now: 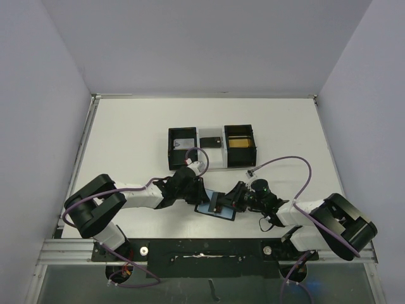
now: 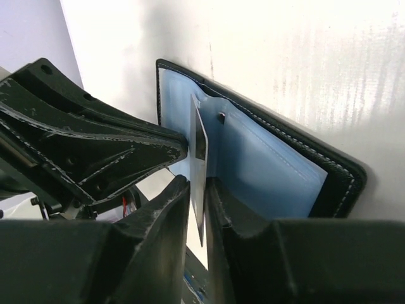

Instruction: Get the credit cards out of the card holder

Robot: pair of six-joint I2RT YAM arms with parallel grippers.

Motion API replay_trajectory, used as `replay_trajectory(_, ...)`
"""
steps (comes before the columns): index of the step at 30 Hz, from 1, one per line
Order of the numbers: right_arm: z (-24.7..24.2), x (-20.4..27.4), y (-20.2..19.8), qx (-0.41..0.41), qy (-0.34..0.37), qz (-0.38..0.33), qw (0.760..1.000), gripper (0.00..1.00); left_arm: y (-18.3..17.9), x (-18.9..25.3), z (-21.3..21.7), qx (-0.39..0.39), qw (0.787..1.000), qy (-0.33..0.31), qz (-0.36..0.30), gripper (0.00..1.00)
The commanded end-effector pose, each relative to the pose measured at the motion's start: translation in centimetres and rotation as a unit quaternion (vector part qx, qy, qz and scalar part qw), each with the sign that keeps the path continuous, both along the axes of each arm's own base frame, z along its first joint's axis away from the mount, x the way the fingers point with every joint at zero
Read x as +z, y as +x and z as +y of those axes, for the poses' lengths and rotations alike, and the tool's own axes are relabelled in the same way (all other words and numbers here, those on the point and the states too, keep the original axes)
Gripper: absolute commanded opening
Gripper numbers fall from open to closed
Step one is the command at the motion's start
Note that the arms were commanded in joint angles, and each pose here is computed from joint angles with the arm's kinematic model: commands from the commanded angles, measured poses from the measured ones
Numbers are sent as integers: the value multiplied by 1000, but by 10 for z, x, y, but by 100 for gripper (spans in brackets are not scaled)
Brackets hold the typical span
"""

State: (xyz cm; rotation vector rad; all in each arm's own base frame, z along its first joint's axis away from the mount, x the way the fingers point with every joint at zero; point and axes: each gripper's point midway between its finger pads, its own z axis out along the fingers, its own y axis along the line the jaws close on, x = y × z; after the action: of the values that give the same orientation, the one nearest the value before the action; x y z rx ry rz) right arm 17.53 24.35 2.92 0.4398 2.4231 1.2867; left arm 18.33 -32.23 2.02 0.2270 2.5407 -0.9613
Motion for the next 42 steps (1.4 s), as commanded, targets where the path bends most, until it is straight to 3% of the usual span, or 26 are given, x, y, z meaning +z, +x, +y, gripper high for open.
replay_trajectory(1,6,15,12,-11,24,-34,999,13,-20,-30,21,-10,998,51,26,6)
replay_trajectory(5,5,12,8,2,16,-34,999,2,-21,-32,25,0,998,55,27,5)
replay_trajectory(8,-1,7,5,8,-6,-33,999,1,-22,-31,27,4,998,51,25,5)
replay_trajectory(9,-2,5,3,16,-10,-32,999,3,-22,-31,27,5,998,49,25,5)
replay_trajectory(12,5,8,-6,69,-6,-35,997,24,-23,-31,24,0,999,42,28,5)
replay_trajectory(17,5,2,-5,62,-12,-13,998,29,-20,-28,20,5,999,35,25,5)
replay_trajectory(25,-1,2,-3,37,-10,-16,999,0,-21,-33,28,12,998,49,28,3)
replay_trajectory(30,-11,5,0,38,-29,-35,998,0,-22,-32,30,17,998,51,27,3)
replay_trajectory(38,-17,-6,0,79,-74,-26,994,26,-24,-26,23,-11,999,44,18,3)
replay_trajectory(42,-19,-4,5,51,-57,-31,997,28,-24,-26,23,-5,999,43,20,3)
